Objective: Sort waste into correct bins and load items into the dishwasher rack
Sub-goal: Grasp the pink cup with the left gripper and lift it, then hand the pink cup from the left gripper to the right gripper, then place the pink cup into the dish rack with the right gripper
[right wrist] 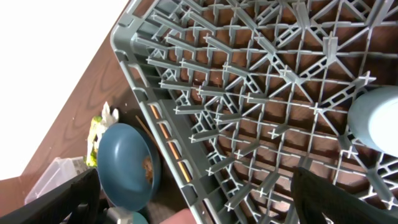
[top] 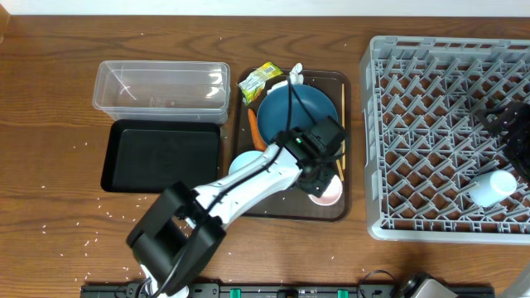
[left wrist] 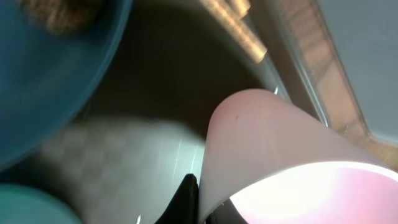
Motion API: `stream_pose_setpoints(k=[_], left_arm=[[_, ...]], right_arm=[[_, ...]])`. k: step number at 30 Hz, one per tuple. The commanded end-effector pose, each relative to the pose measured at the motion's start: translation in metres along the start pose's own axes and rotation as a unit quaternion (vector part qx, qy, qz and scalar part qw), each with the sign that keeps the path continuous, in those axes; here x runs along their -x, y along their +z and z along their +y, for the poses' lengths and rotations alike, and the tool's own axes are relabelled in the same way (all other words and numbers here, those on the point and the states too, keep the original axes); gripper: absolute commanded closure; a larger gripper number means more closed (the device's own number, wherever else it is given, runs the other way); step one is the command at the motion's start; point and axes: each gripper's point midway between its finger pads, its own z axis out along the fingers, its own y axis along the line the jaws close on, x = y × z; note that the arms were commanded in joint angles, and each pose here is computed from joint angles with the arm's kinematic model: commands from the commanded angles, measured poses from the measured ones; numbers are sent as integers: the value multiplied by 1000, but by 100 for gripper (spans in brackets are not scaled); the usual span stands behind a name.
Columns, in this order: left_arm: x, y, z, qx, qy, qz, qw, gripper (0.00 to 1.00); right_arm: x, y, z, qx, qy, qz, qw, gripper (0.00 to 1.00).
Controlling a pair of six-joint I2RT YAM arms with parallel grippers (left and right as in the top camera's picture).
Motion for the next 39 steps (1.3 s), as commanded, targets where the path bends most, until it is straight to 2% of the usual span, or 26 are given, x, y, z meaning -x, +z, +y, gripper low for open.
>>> stream_pose_setpoints(k=[1, 4, 7, 9, 11, 12, 13, 15, 16, 20, 24, 27, 34, 39], left_arm=[[35, -66, 6, -5, -14, -75, 997, 94], [48, -127, 17, -39, -42, -124, 991, 94], [59, -189, 33, -118, -73, -193, 971, 94], [63, -224, 45, -177, -86, -232, 953, 94], [62, -253, 53, -246, -92, -258, 930, 94], [61, -267, 56, -290, -94, -265, 915, 94], [59, -275, 56, -317, -95, -266, 905, 94], [54, -289, 56, -368, -94, -266, 886, 94], [52, -294, 55, -384, -91, -267, 879, 94], [47, -311, 44, -438, -66, -266, 856, 94], [45, -314, 38, -454, -62, -259, 850, 94], [43, -318, 35, -467, -57, -256, 844, 94], [40, -322, 31, -483, -50, -253, 837, 94], [40, -322, 31, -483, -50, -253, 837, 94]], right_arm=[[0, -2, 8, 12, -32, 1, 999, 8], [-7, -1, 22, 47, -66, 13, 997, 1], [-18, -1, 45, 99, -113, 31, 988, 2], [-30, -3, 72, 166, -148, 49, 974, 5], [-49, -12, 108, 256, -198, 69, 944, 8], [-64, -20, 132, 318, -233, 82, 915, 10], [-71, -24, 143, 345, -249, 87, 901, 11], [-95, -37, 172, 418, -297, 103, 852, 11], [-108, -42, 186, 448, -321, 112, 827, 11], [-146, -50, 221, 502, -389, 134, 761, 11], [-184, -56, 250, 536, -451, 143, 699, 13], [-196, -48, 264, 519, -469, 138, 701, 11], [-228, -64, 285, 560, -510, 132, 640, 9], [-239, -65, 294, 564, -528, 120, 624, 22]])
